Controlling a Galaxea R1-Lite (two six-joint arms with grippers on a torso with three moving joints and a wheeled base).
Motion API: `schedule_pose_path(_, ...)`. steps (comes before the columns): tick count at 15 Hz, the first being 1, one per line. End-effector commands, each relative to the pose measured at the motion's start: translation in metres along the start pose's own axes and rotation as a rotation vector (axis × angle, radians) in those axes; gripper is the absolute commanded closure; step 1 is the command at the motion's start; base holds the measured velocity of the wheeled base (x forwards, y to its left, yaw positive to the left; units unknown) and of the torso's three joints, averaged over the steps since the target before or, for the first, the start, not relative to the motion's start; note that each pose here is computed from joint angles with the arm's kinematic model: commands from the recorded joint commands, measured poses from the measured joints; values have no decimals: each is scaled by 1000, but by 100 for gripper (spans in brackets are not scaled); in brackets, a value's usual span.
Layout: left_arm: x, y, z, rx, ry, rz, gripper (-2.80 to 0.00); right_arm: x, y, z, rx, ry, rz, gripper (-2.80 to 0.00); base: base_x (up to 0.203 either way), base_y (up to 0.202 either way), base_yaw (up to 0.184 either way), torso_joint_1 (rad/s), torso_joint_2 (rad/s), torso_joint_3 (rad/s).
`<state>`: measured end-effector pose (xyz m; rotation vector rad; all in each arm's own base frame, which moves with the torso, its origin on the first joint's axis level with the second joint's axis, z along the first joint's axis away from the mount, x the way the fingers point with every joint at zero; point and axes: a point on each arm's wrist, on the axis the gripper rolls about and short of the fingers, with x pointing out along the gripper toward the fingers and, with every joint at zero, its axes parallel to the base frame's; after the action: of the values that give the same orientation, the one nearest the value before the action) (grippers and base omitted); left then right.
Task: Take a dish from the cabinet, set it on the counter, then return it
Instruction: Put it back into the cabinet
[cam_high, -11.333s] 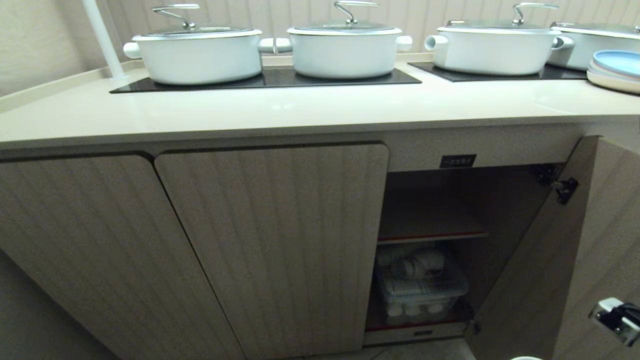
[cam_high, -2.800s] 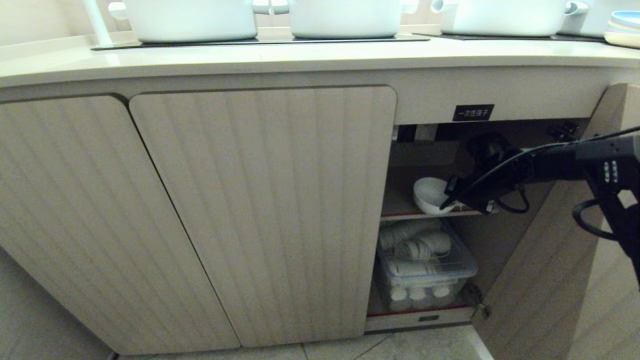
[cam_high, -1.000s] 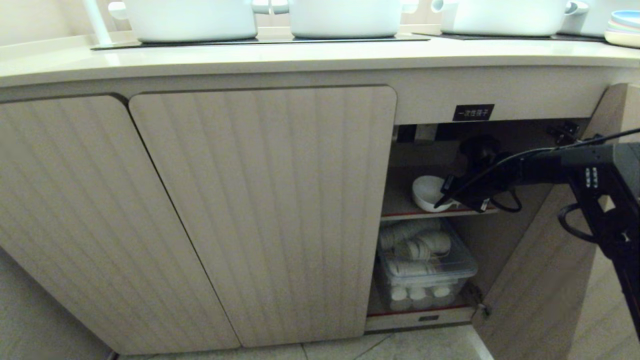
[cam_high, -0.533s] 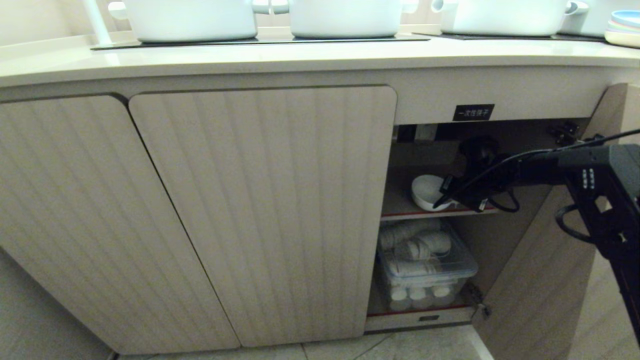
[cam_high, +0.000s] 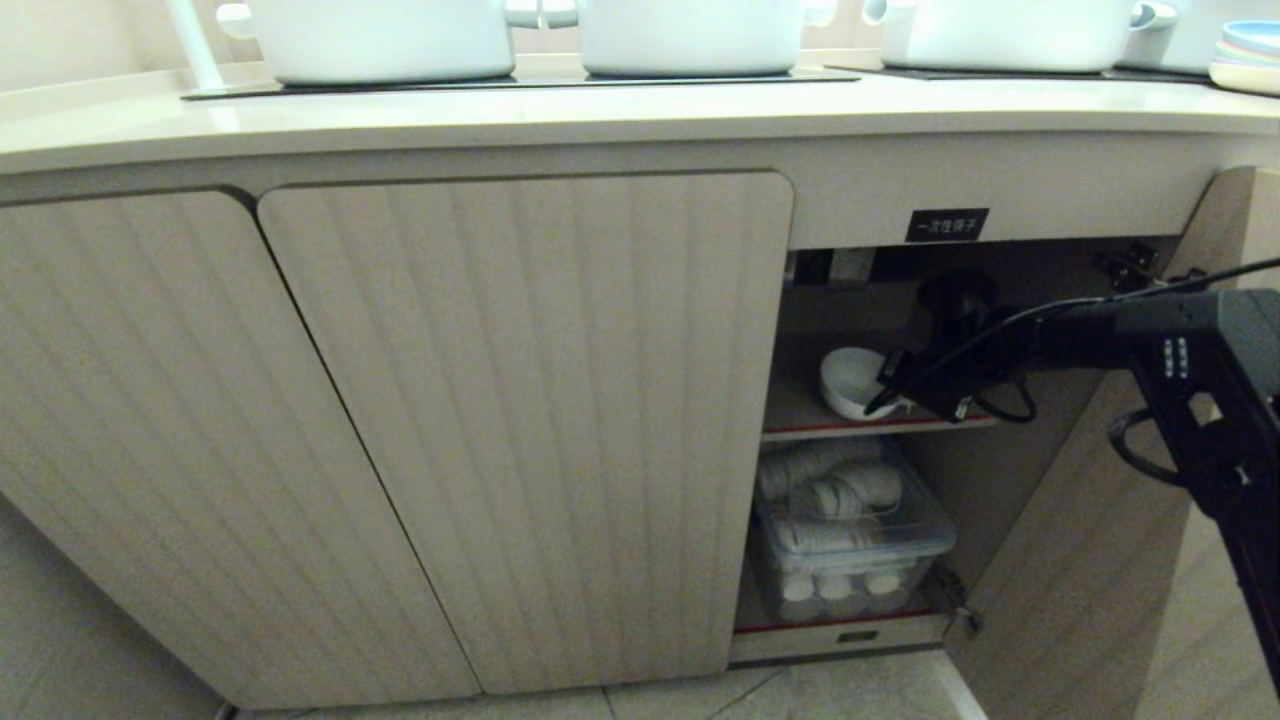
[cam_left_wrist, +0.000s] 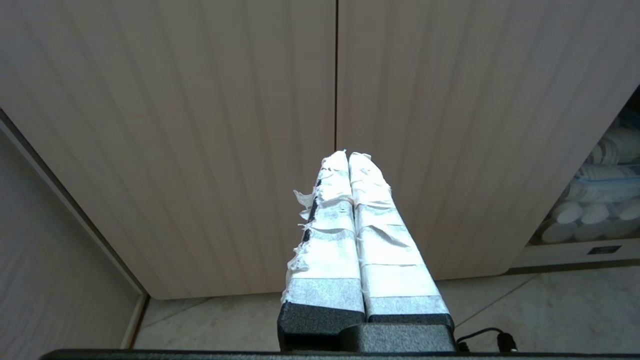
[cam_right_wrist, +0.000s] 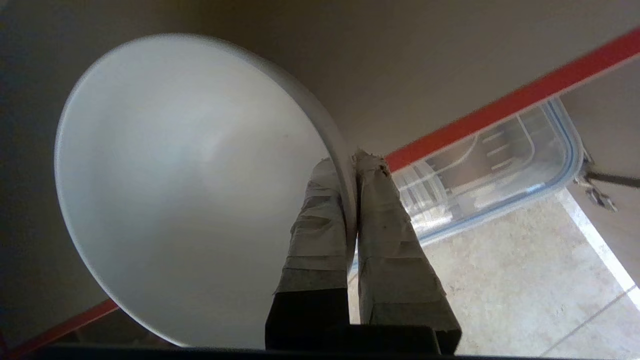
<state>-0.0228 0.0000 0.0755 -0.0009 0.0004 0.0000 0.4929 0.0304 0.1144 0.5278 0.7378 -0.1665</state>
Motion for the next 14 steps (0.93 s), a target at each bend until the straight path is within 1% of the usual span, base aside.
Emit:
schedule_pose_path(1, 0, 0, 0, -1, 0, 0, 0, 0, 0, 1, 0, -4, 3, 0, 0, 0, 0, 0, 0, 0)
schedule_pose_path(6, 0, 0, 0, -1, 0, 0, 0, 6, -3, -1, 0, -3, -6, 0, 0, 0, 0, 0, 0, 0)
schedule_pose_path(10, 0, 0, 0, -1, 0, 1, 0, 12, -2, 3, -1, -55, 22, 0, 0, 0, 0, 0, 0, 0)
schedule_pose_path(14, 0, 0, 0, -1, 0, 0, 0, 14, -4, 4, -10, -64, 24, 0, 0, 0, 0, 0, 0, 0)
